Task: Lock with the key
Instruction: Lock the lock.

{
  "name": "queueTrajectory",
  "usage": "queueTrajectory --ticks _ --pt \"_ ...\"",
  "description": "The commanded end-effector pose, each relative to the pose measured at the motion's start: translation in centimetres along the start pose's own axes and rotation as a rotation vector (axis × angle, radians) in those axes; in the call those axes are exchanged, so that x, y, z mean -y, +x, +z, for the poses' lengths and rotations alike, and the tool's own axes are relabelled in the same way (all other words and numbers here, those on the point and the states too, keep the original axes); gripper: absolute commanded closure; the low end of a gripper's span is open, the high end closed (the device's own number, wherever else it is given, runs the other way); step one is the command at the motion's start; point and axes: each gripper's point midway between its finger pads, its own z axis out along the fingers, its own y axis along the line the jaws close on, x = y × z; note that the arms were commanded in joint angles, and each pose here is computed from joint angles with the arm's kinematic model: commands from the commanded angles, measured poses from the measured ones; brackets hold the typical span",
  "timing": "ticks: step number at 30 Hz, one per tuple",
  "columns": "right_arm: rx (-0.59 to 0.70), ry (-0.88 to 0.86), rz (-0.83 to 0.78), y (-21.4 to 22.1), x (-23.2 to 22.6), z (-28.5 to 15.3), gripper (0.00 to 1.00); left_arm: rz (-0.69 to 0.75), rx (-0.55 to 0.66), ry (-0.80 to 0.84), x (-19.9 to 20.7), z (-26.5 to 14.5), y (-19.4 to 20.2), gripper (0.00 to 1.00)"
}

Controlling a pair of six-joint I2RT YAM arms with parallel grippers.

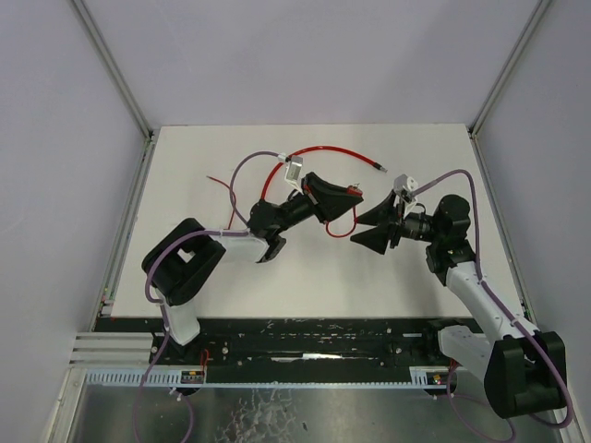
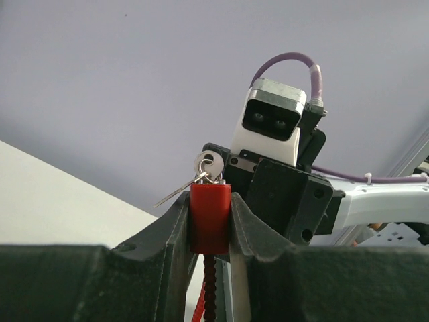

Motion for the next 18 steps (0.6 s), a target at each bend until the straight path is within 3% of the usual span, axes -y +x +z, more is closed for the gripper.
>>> queueTrajectory --ticks 1,5,11,18 --pt "0.08 0.008 -0.016 -2.73 -0.32 0.86 0.39 -0.01 0.127 0.048 2.42 0.53 -3.23 1.0" --pt "0.105 0.008 -0.004 -2.96 -0.52 0.97 0.48 -0.005 0.125 0.053 2.65 0.58 -3.17 1.0" --pt "0.105 0.013 0.013 -2.64 -0.34 1.2 0.71 0.017 0.117 0.063 2.9 0.63 -3.04 1.0" --pt "0.106 0.013 0.044 -2.6 -0.23 1.47 0.87 0.05 0.096 0.086 3.35 0.8 -2.45 1.0"
